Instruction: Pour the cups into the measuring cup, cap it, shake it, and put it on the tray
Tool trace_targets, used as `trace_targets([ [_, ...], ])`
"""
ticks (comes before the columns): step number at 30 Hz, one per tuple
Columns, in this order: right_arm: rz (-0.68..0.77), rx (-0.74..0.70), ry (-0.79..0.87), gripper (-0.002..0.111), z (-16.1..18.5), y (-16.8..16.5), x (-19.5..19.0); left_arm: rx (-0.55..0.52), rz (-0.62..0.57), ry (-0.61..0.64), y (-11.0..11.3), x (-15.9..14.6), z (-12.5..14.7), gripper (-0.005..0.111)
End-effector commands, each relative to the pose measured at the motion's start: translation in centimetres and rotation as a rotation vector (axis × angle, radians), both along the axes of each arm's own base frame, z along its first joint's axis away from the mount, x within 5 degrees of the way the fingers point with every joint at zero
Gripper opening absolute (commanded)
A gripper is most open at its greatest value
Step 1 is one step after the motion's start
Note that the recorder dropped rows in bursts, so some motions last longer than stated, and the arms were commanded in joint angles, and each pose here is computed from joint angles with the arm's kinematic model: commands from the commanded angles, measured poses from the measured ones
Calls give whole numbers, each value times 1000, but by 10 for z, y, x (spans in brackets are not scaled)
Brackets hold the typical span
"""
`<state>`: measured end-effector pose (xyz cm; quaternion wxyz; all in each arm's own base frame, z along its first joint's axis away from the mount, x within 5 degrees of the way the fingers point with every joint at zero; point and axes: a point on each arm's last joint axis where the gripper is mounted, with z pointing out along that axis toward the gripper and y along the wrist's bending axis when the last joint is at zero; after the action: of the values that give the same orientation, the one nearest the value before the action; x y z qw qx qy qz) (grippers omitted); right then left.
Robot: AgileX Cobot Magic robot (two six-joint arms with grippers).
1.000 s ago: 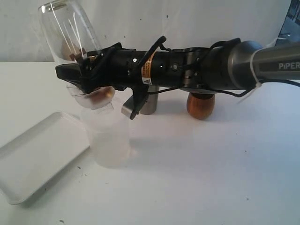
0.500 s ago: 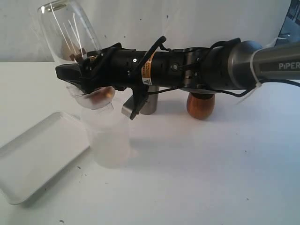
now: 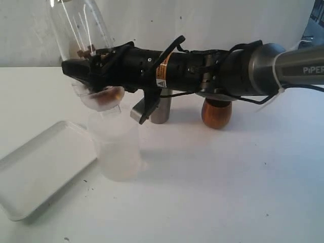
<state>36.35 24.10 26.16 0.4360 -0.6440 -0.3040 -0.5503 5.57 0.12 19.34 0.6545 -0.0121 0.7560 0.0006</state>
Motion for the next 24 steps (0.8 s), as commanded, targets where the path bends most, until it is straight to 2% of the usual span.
trace_targets([
  [1, 32, 211, -43, 0, 25, -4, -2, -10, 1, 2, 0, 0, -1, 0],
  [4, 66, 118, -49, 0, 14, -2, -5, -10, 1, 2, 0, 0, -1, 0],
  [6, 86, -72, -55, 0, -8, -2, -7, -10, 1, 2, 0, 0, -1, 0],
  [7, 87, -89, -57, 0, -9, -2, -7, -10, 1, 2, 0, 0, -1, 0],
  [9, 70, 68, -48, 0, 7, -1, -5, -10, 1, 2, 0, 0, -1, 0],
  [10, 78, 213, -54, 0, 21, -3, -6, -10, 1, 2, 0, 0, -1, 0],
  [11, 87, 246, -59, 0, 24, -3, -6, -10, 1, 2, 0, 0, -1, 0],
  [14, 74, 141, -33, 0, 10, -2, -5, -10, 1, 2, 0, 0, -1, 0],
  [17, 29, 488, -14, 0, 38, -12, -1, -10, 1, 2, 0, 0, -1, 0],
  [18, 39, 506, 35, 0, 38, -11, -1, -10, 1, 2, 0, 0, -1, 0],
  [20, 60, 570, 245, 0, 32, -12, -1, -10, 1, 2, 0, 0, -1, 0],
  [21, 65, 613, 422, 0, 26, -12, 0, -10, 1, 2, 0, 0, -1, 0],
  [24, 103, 728, 749, 0, 20, -10, 2, -10, 1, 2, 0, 0, -1, 0],
])
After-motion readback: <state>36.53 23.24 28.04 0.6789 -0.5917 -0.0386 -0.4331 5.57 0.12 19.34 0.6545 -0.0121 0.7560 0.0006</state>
